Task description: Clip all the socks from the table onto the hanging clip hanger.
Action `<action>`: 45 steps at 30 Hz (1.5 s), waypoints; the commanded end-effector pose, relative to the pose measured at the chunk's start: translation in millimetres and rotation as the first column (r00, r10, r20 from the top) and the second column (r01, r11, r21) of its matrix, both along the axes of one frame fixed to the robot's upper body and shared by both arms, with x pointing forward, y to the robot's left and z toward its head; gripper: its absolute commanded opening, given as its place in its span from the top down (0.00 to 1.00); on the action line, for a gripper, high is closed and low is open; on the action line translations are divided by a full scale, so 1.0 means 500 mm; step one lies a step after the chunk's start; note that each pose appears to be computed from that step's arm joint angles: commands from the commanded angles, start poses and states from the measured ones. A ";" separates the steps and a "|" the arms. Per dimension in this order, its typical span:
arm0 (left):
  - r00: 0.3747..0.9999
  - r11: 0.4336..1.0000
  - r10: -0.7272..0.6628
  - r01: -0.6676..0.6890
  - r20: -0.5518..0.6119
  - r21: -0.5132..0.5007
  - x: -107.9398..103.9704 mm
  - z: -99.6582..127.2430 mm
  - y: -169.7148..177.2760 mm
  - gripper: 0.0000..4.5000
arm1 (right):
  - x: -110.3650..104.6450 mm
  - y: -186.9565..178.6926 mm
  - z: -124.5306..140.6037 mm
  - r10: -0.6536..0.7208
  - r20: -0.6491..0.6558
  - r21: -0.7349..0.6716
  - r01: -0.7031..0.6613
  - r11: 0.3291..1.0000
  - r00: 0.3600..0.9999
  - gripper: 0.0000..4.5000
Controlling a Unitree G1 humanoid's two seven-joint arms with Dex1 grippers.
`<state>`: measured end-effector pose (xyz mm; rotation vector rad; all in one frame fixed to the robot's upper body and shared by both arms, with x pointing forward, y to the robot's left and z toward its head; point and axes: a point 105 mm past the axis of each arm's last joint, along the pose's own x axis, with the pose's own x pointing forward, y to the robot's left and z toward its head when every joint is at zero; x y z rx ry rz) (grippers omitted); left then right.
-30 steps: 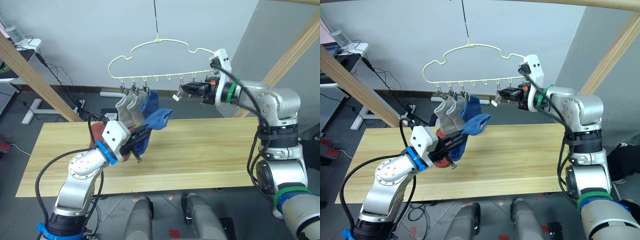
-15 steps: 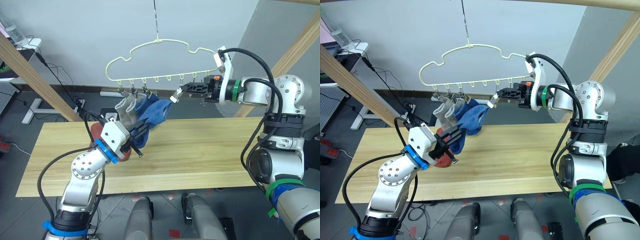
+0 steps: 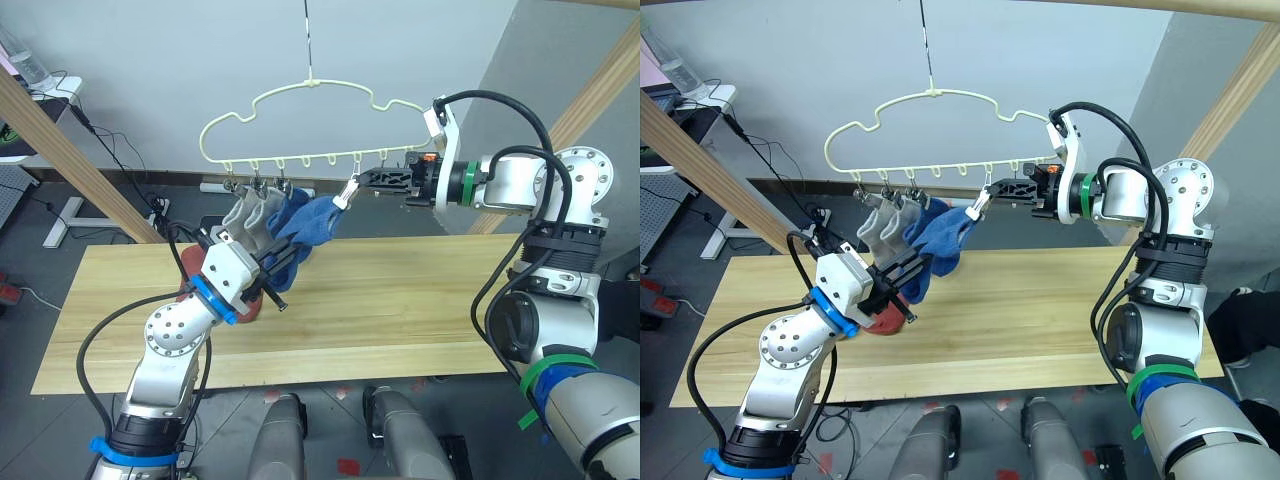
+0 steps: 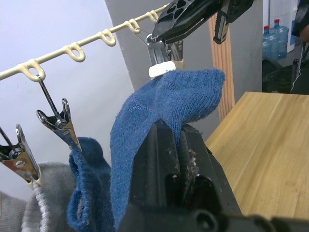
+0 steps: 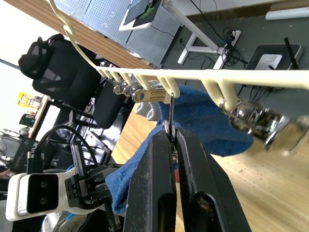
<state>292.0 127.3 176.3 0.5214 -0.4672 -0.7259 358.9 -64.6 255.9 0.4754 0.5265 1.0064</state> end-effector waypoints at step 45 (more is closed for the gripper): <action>0.932 0.958 -0.066 -0.041 -0.357 -0.283 0.009 -0.008 0.031 0.10 | -0.049 -0.010 -0.035 -0.157 0.717 -0.264 0.473 0.841 0.679 0.00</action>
